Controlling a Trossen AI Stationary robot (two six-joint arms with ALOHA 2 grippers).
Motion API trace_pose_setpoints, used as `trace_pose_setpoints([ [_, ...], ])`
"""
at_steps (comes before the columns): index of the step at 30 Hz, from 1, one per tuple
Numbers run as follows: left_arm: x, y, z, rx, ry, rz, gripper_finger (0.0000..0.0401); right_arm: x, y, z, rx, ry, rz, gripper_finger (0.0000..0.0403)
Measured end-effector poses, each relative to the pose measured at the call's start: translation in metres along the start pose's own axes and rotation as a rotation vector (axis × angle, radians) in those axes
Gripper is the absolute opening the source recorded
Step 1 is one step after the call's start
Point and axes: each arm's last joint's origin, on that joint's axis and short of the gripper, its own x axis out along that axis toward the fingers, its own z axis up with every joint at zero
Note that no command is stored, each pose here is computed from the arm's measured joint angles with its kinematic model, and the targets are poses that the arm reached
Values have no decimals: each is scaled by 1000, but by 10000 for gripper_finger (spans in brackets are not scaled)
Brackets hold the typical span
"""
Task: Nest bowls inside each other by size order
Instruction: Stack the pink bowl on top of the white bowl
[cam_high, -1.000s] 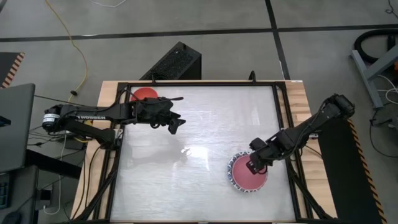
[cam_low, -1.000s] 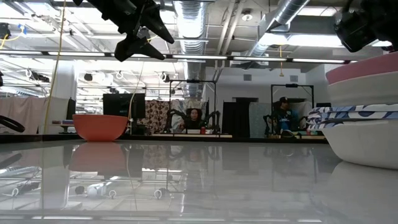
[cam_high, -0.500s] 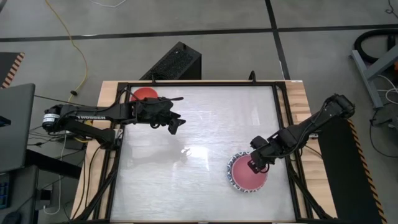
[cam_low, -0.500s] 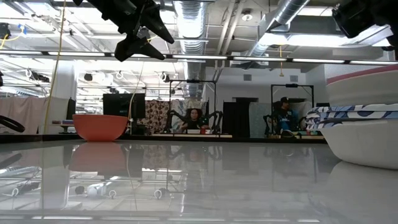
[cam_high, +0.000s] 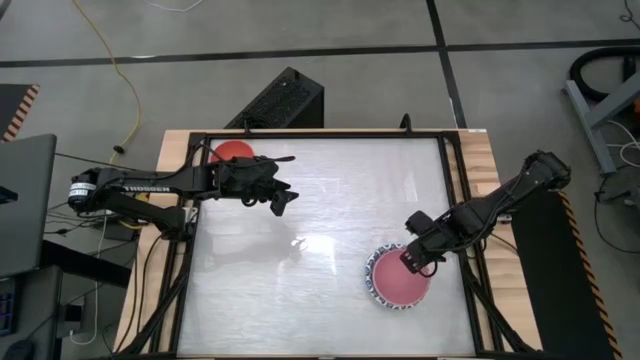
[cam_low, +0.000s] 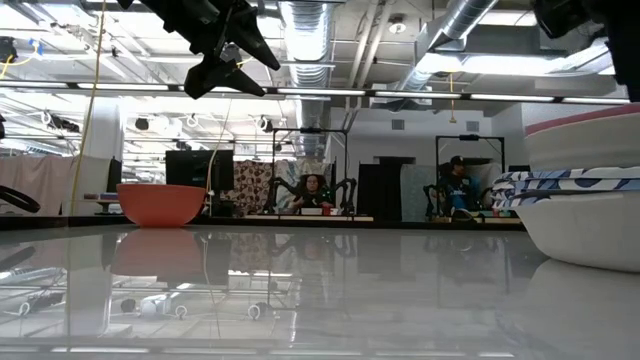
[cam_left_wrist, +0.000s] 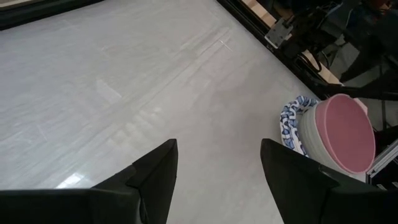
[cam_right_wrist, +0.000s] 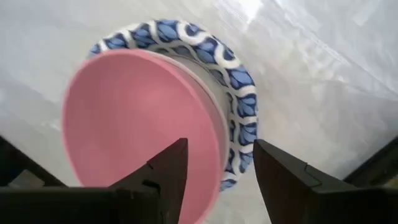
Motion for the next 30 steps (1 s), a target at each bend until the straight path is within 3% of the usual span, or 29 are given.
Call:
trace_pose_setpoints([
  [4, 0, 0, 0, 0, 0, 0, 219, -2, 2, -5, -26, 14, 17, 167],
  [12, 0, 1, -1, 1, 8, 6, 219, -3, -2, -16, -25, 27, -29, 14],
  [30, 0, 1, -1, -4, 9, 4, 219, -5, -1, -28, -5, -8, -12, 6],
])
